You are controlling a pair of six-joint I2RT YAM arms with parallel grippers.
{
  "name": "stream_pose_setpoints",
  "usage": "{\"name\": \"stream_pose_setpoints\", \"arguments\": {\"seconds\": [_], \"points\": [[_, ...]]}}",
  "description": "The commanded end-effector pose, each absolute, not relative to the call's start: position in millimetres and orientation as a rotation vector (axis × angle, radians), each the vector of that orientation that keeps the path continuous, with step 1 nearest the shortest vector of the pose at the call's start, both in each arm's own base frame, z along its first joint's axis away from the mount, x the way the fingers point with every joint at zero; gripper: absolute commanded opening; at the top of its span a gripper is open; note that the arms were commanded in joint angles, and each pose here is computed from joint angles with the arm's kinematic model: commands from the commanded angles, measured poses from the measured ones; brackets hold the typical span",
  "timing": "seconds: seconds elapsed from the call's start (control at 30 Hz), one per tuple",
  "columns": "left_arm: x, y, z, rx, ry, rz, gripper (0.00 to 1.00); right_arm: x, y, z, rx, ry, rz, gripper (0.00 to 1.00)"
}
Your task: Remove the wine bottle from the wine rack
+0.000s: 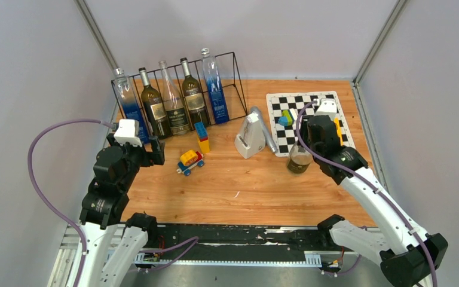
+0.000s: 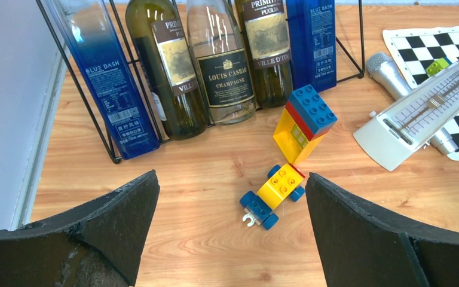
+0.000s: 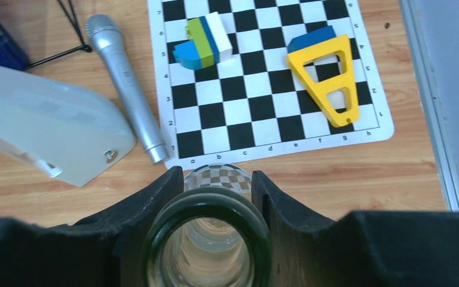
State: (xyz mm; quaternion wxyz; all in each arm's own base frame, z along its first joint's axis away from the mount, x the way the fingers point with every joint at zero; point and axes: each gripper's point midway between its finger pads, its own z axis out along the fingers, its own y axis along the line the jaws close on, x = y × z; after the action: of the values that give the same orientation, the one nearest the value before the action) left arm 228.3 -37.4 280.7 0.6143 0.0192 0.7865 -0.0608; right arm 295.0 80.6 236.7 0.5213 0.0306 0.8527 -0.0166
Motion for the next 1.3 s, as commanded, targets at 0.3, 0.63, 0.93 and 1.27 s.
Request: {"name": "stream_pose_setpoints", "arguments": {"seconds": [0.3,0.63,0.93,1.27], "points": [[231.6,-40.8,285.9,0.072,1.786,-0.147,1.0,308.6,26.5,269.4,0.348,1.899,-0.069,0.0],[232.0,-41.4,285.3,0.075,1.789,-0.149,1.0,306.3,11.3,260.5,0.384,1.922,-0.17,0.0],[232.4,-41.8,285.2,0.077,1.789,-0.15,1.0,303.3,-9.6,258.4,0.455,1.924,-0.226,0.01],[231.8,-41.0,285.5,0.074,1.788,-0.147,1.0,305.6,-1.0,252.4,0.429,1.962,-0.182,0.43]]}}
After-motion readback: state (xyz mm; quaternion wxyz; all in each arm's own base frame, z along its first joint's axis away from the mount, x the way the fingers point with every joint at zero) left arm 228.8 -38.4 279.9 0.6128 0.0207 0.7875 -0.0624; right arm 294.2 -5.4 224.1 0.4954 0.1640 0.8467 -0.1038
